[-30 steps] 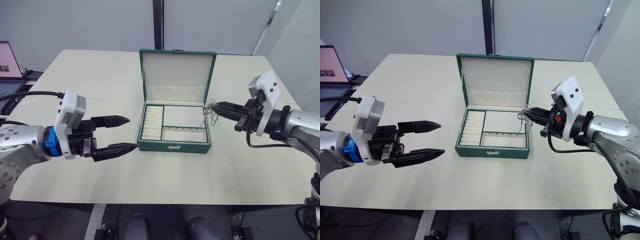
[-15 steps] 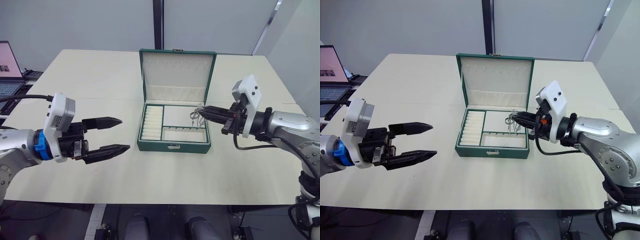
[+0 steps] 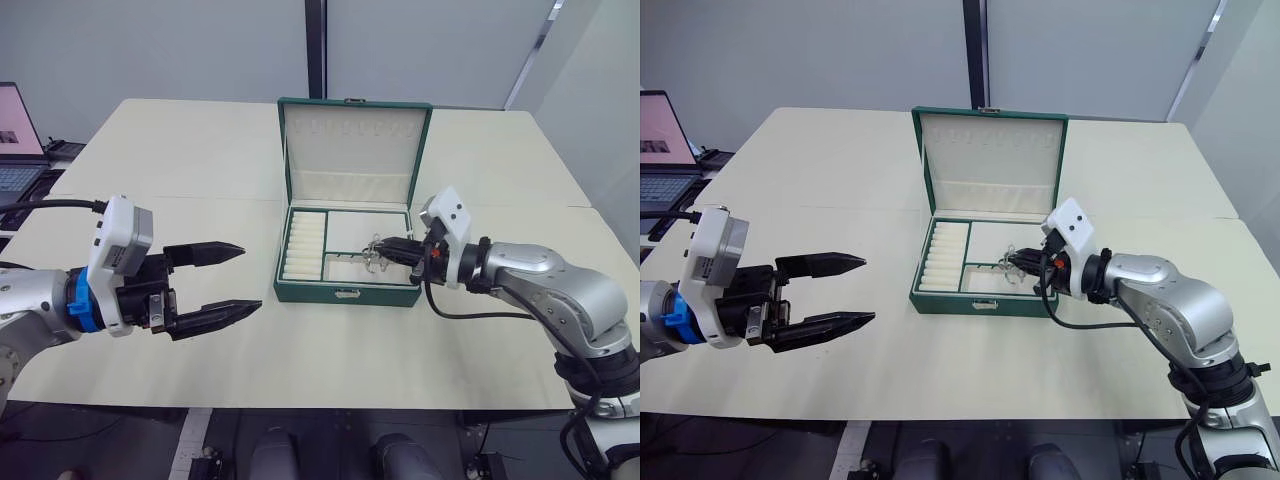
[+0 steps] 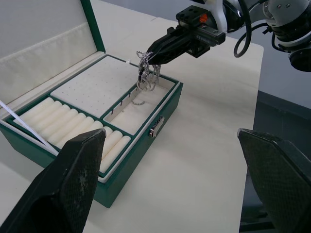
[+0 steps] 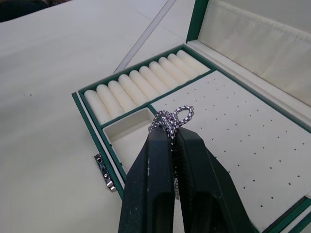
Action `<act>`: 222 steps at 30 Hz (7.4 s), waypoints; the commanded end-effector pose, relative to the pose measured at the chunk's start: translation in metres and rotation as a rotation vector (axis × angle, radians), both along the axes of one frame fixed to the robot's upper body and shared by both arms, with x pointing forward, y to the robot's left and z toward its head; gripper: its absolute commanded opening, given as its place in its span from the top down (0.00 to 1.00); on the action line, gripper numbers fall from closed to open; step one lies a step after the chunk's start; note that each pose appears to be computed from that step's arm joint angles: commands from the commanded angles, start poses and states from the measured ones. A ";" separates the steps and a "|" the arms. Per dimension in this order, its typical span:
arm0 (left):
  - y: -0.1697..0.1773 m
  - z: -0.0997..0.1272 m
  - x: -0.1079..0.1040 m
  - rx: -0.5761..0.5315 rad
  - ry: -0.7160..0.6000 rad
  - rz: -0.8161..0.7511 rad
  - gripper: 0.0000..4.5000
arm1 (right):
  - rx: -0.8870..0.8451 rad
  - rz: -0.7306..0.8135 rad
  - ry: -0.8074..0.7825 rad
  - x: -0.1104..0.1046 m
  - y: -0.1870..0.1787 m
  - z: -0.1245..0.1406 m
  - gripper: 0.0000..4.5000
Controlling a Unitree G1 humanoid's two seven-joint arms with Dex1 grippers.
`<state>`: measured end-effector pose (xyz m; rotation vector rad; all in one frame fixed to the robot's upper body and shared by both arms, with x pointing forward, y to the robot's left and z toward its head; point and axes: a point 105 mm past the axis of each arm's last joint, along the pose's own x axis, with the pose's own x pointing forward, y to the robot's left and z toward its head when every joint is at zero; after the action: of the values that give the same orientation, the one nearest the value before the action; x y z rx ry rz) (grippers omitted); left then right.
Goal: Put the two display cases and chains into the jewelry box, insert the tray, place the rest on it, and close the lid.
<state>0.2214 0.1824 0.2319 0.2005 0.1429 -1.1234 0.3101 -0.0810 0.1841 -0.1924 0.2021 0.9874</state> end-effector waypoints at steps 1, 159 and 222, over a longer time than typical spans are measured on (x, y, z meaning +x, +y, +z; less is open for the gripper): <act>-0.001 0.009 -0.003 0.000 -0.058 0.001 0.00 | 0.005 0.029 -0.028 -0.001 0.006 0.000 1.00; 0.006 -0.112 0.093 0.166 0.136 0.223 0.97 | -0.172 -0.116 0.073 -0.028 -0.046 -0.064 0.99; 0.082 0.012 -0.022 -0.012 -0.018 0.093 0.97 | -0.102 0.208 -0.189 -0.026 -0.020 0.077 0.99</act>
<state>0.2016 0.2626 0.2358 0.1538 0.1515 -1.0269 0.2979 -0.1037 0.2553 -0.4019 0.0766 1.1466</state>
